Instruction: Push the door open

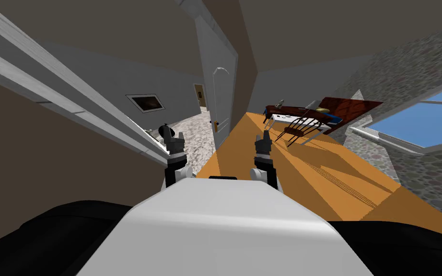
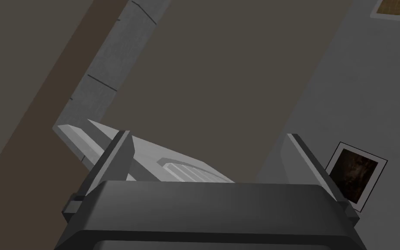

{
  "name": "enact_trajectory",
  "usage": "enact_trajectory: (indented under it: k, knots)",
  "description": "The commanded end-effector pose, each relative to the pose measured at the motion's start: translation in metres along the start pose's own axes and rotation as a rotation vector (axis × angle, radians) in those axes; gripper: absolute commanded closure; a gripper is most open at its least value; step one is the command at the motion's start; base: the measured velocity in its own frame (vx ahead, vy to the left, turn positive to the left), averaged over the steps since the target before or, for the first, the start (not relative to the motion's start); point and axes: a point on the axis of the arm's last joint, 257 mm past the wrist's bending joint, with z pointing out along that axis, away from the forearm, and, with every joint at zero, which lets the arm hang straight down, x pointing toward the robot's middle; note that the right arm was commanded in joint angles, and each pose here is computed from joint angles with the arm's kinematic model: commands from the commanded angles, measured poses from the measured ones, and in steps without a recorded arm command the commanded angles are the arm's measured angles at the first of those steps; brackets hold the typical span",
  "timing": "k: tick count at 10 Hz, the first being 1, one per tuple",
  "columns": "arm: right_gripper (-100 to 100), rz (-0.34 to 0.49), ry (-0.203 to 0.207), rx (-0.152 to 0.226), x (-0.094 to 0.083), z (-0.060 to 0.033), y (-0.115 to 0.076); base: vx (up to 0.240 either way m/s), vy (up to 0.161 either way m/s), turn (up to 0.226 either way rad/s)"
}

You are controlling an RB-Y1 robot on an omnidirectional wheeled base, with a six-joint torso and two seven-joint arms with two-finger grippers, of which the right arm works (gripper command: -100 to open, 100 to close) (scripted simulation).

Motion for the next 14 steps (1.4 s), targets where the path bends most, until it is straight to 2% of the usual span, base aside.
enact_trajectory:
  k: [1,8,14]
  knots:
    - [-100,0.007,0.015,0.015,0.004,0.0010,-0.013,0.042,-0.033,0.233]
    - [-100,0.032,0.062,0.069,0.019,0.0042,-0.058,0.071,-0.062,0.163]
    - [-100,0.054,0.104,0.130,0.031,0.0073,-0.106,0.065,-0.076,0.189]
